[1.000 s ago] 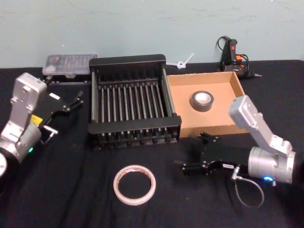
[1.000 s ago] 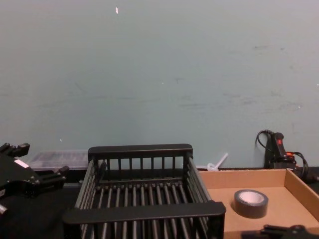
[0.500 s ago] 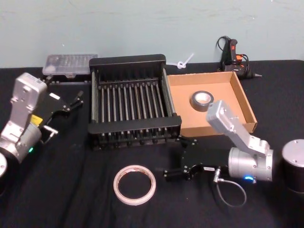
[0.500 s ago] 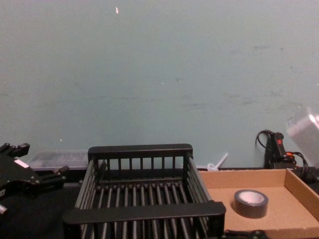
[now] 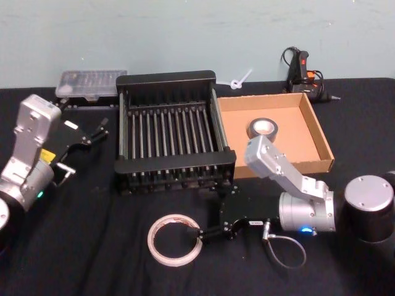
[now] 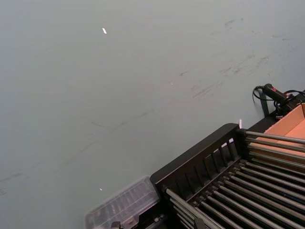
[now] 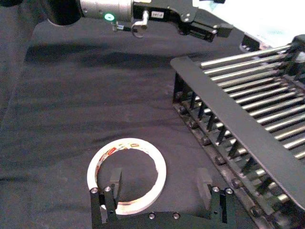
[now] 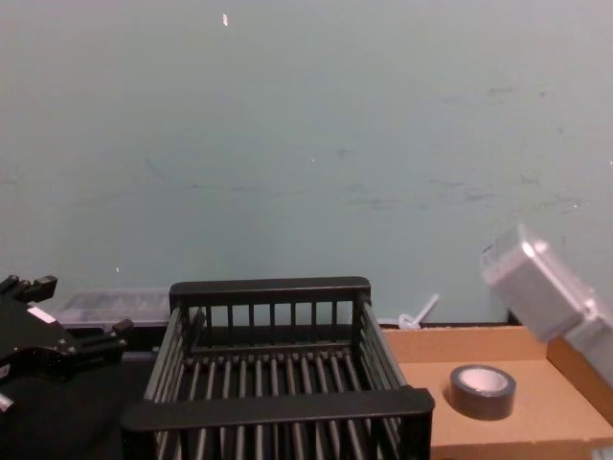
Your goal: Pick up the white tape and place it into the black box , Pick up the silver tape and place it into the brown box.
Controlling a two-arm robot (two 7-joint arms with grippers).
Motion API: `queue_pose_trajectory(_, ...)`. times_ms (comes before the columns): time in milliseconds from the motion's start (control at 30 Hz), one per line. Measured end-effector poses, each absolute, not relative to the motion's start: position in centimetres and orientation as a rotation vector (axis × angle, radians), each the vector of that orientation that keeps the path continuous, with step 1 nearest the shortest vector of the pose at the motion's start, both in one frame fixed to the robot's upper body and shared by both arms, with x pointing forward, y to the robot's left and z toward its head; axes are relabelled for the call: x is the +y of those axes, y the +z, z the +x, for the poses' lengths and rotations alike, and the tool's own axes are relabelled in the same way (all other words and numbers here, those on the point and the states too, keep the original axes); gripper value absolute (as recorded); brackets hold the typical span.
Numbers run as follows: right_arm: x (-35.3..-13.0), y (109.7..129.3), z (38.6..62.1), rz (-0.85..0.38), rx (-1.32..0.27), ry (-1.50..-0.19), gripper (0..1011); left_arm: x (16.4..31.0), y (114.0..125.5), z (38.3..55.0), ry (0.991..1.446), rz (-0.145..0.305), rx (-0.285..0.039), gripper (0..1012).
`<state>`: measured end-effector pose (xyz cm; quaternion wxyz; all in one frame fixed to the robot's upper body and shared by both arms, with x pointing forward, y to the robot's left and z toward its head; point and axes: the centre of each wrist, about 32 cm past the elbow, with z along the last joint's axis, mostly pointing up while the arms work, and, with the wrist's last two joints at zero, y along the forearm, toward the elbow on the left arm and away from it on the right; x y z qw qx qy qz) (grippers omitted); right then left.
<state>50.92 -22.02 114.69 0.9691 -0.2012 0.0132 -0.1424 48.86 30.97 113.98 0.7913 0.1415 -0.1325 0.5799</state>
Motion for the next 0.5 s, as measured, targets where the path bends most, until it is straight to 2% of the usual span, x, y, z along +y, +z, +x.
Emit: queue_pose_trajectory(500,-20.1,113.7,52.2,-0.441,0.05,-0.273,1002,31.0,114.0,48.9,1.248,0.304,-0.285,1001)
